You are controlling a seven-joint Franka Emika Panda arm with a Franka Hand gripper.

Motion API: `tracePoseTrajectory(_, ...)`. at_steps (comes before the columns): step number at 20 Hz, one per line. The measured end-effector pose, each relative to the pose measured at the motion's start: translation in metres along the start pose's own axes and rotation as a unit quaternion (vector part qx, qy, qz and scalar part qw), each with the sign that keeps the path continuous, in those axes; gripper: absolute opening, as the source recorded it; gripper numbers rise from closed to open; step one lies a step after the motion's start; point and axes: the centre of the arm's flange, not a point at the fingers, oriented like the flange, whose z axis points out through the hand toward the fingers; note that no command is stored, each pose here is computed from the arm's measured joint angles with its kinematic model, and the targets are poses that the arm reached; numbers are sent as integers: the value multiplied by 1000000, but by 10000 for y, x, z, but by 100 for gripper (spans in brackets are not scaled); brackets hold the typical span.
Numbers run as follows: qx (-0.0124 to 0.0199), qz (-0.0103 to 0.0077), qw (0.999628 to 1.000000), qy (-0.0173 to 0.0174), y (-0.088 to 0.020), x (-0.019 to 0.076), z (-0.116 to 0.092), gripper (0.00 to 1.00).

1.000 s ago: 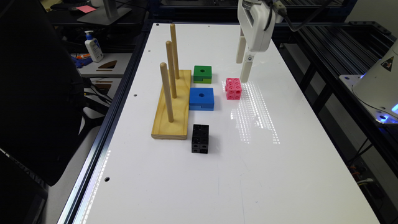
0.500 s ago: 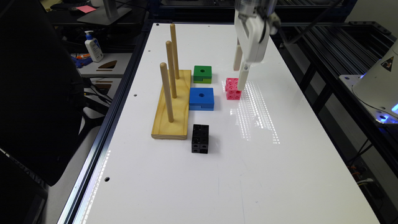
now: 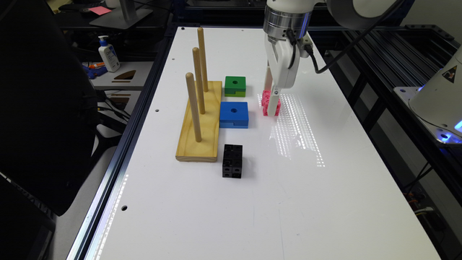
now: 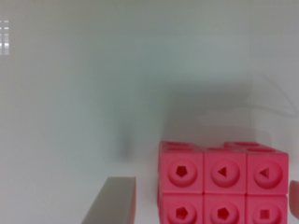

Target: Pick up pink block.

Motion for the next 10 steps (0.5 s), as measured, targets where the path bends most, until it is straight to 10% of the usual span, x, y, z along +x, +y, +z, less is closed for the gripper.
tracePoseTrajectory(10,-4916,90,999970,-6015,13,-15,83,100)
